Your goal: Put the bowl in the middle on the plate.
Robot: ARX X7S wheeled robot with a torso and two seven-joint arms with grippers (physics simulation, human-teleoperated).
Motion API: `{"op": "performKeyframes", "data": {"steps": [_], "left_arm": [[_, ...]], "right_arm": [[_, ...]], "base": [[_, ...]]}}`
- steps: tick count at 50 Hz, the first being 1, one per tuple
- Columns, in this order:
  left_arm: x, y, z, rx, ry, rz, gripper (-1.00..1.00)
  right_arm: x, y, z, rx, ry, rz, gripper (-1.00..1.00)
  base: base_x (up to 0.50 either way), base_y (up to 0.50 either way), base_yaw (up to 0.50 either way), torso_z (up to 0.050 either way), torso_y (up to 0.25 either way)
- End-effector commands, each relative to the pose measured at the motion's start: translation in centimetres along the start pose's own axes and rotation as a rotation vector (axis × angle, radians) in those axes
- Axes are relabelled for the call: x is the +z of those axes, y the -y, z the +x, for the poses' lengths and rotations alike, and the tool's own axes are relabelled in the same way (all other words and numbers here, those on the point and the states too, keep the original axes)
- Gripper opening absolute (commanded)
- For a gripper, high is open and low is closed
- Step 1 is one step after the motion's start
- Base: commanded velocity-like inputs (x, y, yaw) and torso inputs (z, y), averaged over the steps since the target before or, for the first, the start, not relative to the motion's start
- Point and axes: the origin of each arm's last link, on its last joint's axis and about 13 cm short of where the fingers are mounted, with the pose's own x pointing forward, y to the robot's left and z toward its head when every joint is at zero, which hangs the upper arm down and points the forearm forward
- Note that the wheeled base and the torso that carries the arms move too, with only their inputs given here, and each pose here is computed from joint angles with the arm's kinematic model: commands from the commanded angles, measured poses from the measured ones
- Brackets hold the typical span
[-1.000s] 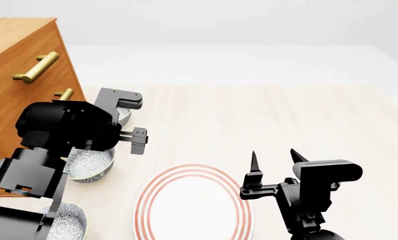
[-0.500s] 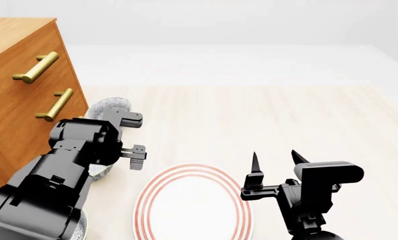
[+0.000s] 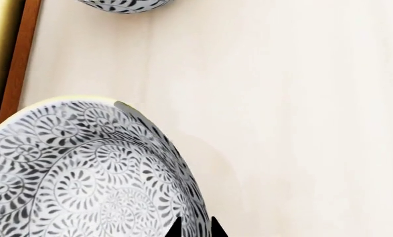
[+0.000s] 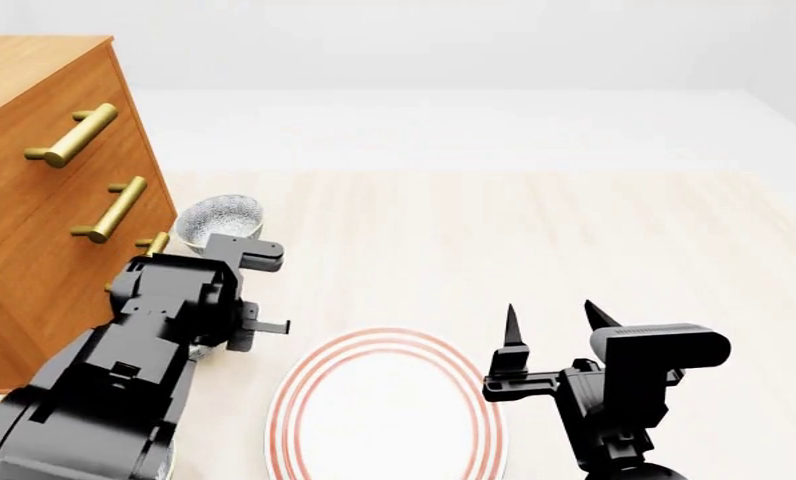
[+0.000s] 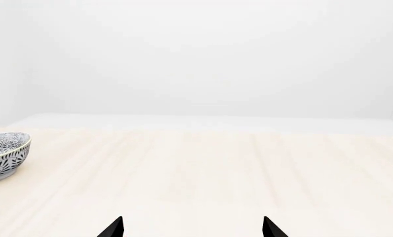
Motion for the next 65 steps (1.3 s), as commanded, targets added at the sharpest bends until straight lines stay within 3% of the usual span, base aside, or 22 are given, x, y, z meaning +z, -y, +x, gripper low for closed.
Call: {"op": "performKeyframes", "data": {"steps": [1, 3, 4, 6, 24, 39, 55, 65], "left_arm": [[-3.9, 1.9, -0.3, -0.222, -0.161, 0.009, -1.0], [-0.7, 0.4, -3.6, -0.049, 0.109, 0.079, -1.0], [-0.7, 0.4, -3.6, -0.049, 0.109, 0.079, -1.0], [1.2, 0.4, -7.6, -0.057, 0.387, 0.084, -1.0], [-0.1, 1.4, -11.0, -0.123, 0.485, 0.201, -1.0], [-5.6, 3.7, -14.2, -0.215, 0.624, 0.52, -1.0], [-9.6, 5.4, -14.9, -0.263, 0.664, 0.766, -1.0], [-10.3, 6.2, -16.1, -0.285, 0.708, 0.87, -1.0]], "right_arm": [[0.3, -0.1, 0.0, 0.001, 0.011, 0.001, 1.0], [0.4, -0.2, 0.0, 0.004, 0.011, 0.0, 1.0], [0.4, -0.2, 0.0, 0.005, 0.011, -0.001, 1.0], [0.4, -0.2, 0.0, 0.004, 0.011, -0.002, 1.0], [0.7, -0.2, 0.0, 0.0, 0.016, -0.006, 1.0], [0.7, -0.1, 0.0, -0.008, 0.018, -0.002, 1.0], [0.7, 0.1, 0.4, -0.02, 0.018, 0.003, 1.0], [0.6, 0.2, 0.3, -0.024, 0.015, 0.003, 1.0]], "base": [[0.0, 0.0, 0.0, 0.0, 0.0], [0.0, 0.0, 0.0, 0.0, 0.0], [0.0, 0.0, 0.0, 0.0, 0.0], [0.0, 0.0, 0.0, 0.0, 0.0], [0.0, 0.0, 0.0, 0.0, 0.0], [0.0, 0.0, 0.0, 0.0, 0.001], [0.0, 0.0, 0.0, 0.0, 0.0], [0.0, 0.0, 0.0, 0.0, 0.001]]}}
